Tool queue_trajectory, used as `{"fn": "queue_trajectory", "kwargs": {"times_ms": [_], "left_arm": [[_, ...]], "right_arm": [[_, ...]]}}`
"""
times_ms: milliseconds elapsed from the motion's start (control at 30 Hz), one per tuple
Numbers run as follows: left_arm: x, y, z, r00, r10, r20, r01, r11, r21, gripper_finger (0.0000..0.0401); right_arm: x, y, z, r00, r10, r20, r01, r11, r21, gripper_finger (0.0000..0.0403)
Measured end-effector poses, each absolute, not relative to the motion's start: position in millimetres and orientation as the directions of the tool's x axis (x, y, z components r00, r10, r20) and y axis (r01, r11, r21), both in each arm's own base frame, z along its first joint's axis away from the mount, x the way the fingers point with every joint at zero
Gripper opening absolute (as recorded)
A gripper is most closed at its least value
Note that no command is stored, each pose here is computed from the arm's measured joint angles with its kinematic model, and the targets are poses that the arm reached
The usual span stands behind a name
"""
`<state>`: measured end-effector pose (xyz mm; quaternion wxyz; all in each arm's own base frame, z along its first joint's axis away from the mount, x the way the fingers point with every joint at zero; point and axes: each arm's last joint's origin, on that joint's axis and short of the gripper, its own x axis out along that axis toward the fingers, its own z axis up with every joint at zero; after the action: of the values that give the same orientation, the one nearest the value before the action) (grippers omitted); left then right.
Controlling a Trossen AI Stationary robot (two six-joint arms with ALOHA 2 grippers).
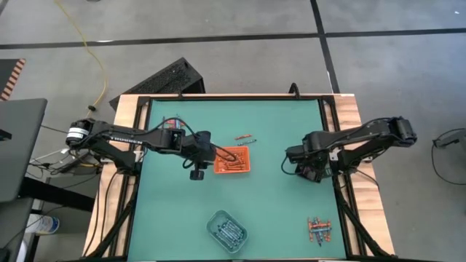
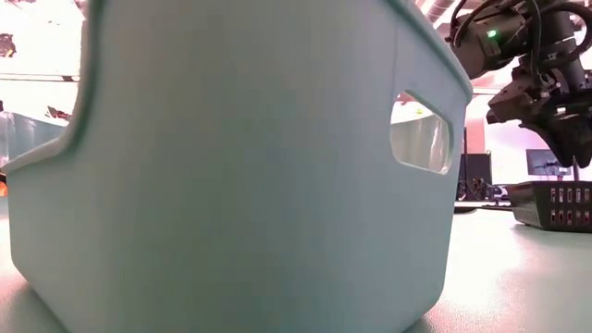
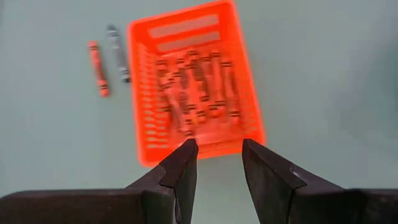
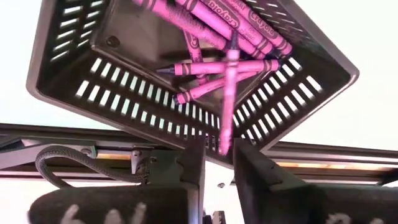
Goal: Sort crayons
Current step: Put the purple crayon into the black bin, then put the blue crayon into the blue bin
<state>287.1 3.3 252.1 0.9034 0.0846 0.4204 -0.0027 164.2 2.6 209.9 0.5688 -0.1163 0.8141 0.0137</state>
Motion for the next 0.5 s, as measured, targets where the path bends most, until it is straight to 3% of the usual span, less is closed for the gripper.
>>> {"fn": "queue_trajectory", "kwargs": {"times_ms": [300,500], "left_arm": [[282,-19,247,0.564,-0.276,-0.778,0.315,0.943,-0.106,0.0118],[284,-40,236,0.521,-0.320,-0.792,0.352,0.925,-0.142,0.0118]], "right_arm": [[164,2,230,-0.228,-0.203,-0.952,-0.116,0.977,-0.180,0.0096],[173,7,248,-0.053,-0.195,-0.979,-0.053,0.980,-0.192,0.0097]]}}
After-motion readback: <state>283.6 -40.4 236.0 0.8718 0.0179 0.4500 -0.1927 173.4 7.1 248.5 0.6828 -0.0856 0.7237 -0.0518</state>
